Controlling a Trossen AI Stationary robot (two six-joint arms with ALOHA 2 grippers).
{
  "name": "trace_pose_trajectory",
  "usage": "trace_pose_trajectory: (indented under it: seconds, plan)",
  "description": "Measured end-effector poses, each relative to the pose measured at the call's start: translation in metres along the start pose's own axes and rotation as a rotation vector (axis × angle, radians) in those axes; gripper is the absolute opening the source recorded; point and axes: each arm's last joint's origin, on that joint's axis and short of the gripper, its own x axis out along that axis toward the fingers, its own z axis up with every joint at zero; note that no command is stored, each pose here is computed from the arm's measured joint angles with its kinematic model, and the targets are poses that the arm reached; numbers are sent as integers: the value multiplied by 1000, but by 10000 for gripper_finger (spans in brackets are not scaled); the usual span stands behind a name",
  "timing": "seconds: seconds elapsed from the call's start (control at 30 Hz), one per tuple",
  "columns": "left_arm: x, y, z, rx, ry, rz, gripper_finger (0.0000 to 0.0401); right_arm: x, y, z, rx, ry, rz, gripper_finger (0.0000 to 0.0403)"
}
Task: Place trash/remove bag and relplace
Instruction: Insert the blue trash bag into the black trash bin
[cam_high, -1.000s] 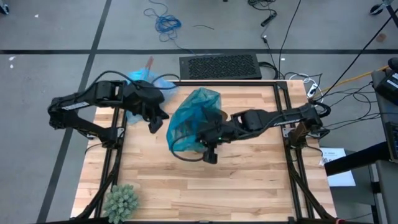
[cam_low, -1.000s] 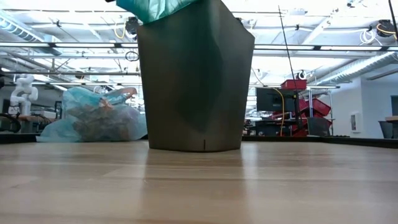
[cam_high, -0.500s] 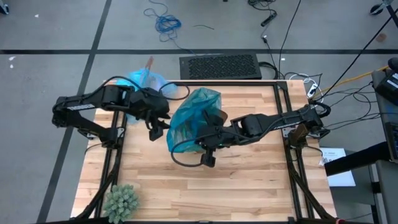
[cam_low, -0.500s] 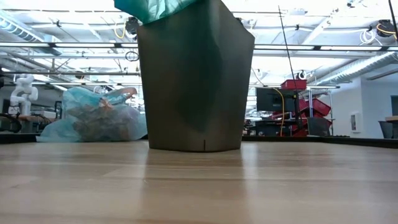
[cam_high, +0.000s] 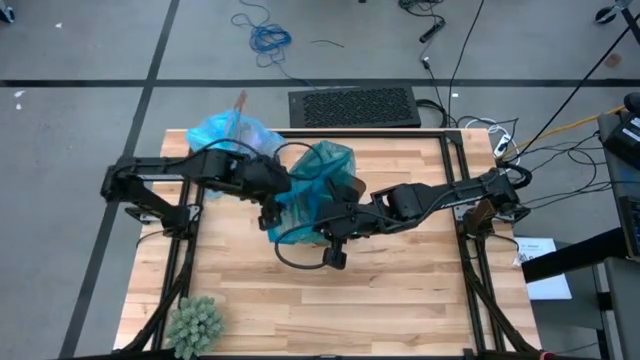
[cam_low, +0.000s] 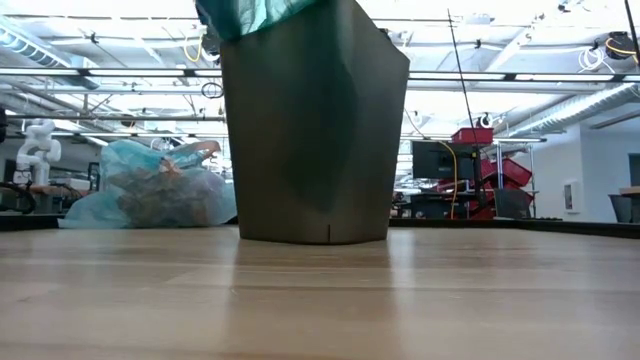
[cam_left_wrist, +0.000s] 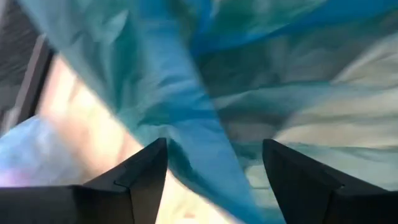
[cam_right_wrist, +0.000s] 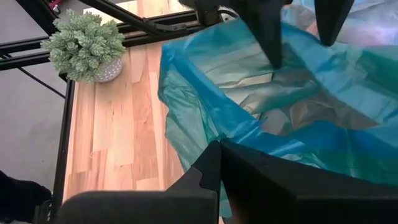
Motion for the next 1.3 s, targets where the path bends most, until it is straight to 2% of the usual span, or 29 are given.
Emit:
trace_pose_trajectory:
  seconds: [0.13,0.33,0.37,0.6,0.97,1.2,1.3]
  plan:
    - [4,3,-3,14,46,83,200,0,1,0,0,1,1,0]
    - [-3,6,-7,9,48,76,32,-1,0,0,2,-5,-7,0]
    - [-5,6,-7,3,38,71,16,-2,0,0,2,-10,-16,0]
    - [-11,14,-8,-109,16,81,3,-14,7,-3,23,-37,-46,0]
    - [-12,25,-13,-256,3,100,1,-33,31,-33,93,-11,-250,0]
    - [-31,21,-21,-358,-64,71,1,-37,38,-37,119,-34,-261,0]
    - [-35,18,-26,-380,-68,109,0,-37,38,-37,126,-35,-262,0]
